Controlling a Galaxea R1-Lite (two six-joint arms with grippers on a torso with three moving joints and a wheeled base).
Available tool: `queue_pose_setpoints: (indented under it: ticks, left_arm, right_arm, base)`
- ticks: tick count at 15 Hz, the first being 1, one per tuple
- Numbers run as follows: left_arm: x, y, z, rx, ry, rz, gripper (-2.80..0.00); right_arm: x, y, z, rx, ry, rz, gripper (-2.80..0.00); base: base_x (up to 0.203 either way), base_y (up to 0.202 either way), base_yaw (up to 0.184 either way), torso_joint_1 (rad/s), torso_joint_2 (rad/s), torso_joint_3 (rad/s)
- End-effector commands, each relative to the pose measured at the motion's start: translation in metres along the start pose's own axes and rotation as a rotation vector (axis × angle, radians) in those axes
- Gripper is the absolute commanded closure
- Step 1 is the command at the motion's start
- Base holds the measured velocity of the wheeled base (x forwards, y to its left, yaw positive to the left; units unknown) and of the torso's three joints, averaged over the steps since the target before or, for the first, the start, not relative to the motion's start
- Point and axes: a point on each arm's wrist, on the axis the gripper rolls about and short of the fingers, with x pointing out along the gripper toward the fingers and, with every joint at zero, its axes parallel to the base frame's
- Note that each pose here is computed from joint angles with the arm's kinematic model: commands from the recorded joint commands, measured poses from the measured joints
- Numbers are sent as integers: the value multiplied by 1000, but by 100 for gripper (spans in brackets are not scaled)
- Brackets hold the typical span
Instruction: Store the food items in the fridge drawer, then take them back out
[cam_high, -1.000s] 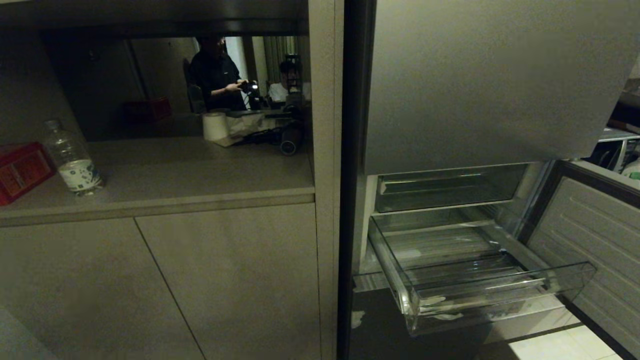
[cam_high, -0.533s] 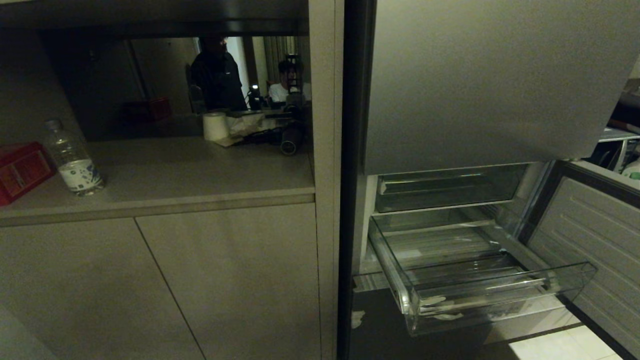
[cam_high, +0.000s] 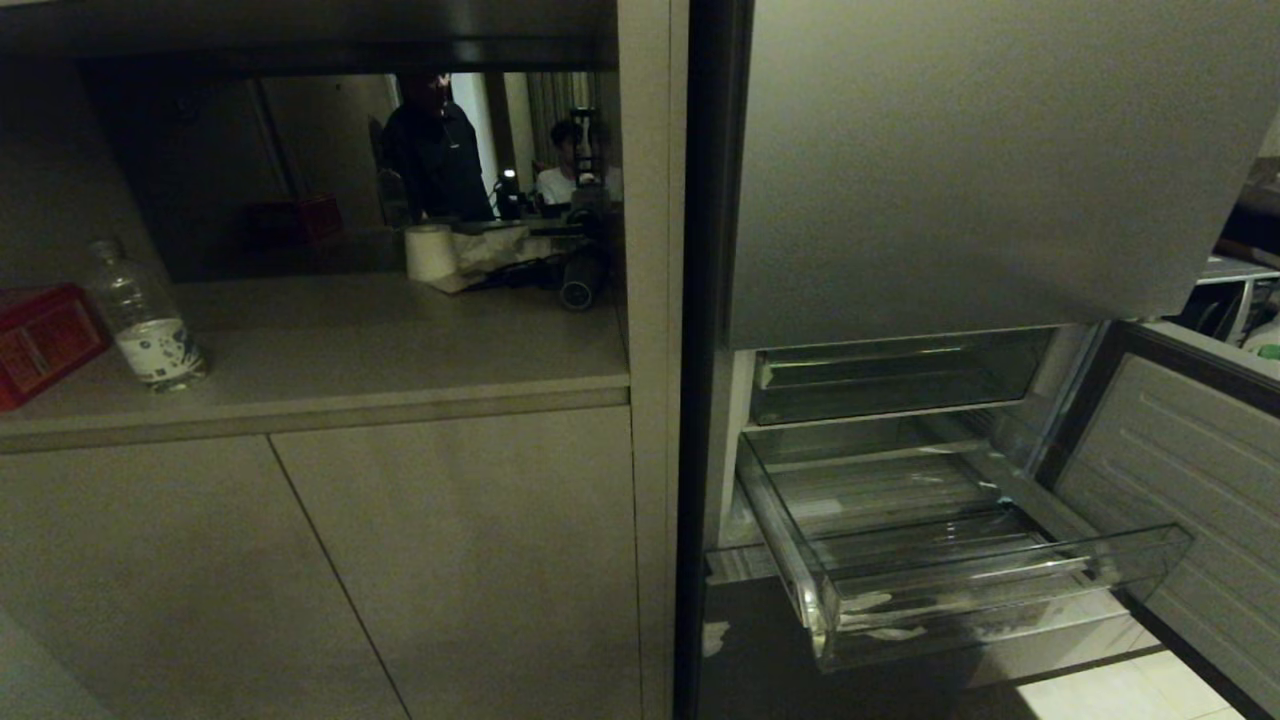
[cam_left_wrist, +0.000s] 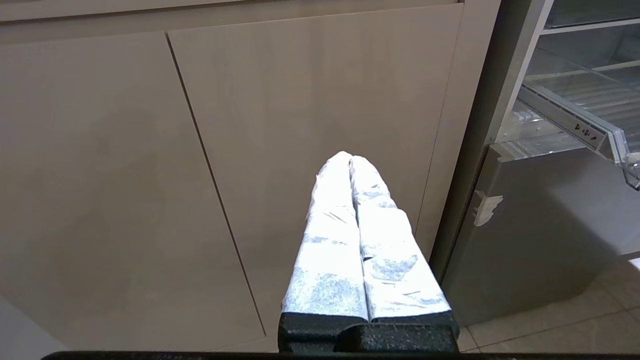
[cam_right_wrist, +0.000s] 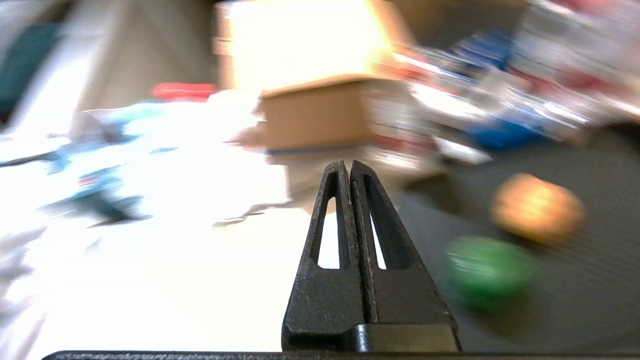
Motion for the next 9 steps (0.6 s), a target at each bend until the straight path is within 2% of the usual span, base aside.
queue_pose_setpoints:
  ticks: [1,4,6,7,9]
  left_arm:
    - [0,0,0,0,0,0,0]
    - [0,0,0,0,2,0,0]
    - [0,0,0,0,2,0,0]
    - [0,0,0,0,2,0,0]
    - [0,0,0,0,0,0,0]
  right_arm:
    - [-66,98,22,-57,-120,236,0]
    - [-109,204,4,-88,-97,627,0]
    - [-146,261,-20,-142,-37,902,0]
    - [-168,285,-35,-175,2,1036,0]
    - [-209,312,-70,-246,95,1242,0]
  base:
    - [0,0,0,0,0,0]
    - [0,0,0,0,0,0]
    - [0,0,0,0,0,0]
    - [0,0,0,0,0,0]
    - [0,0,0,0,0,0]
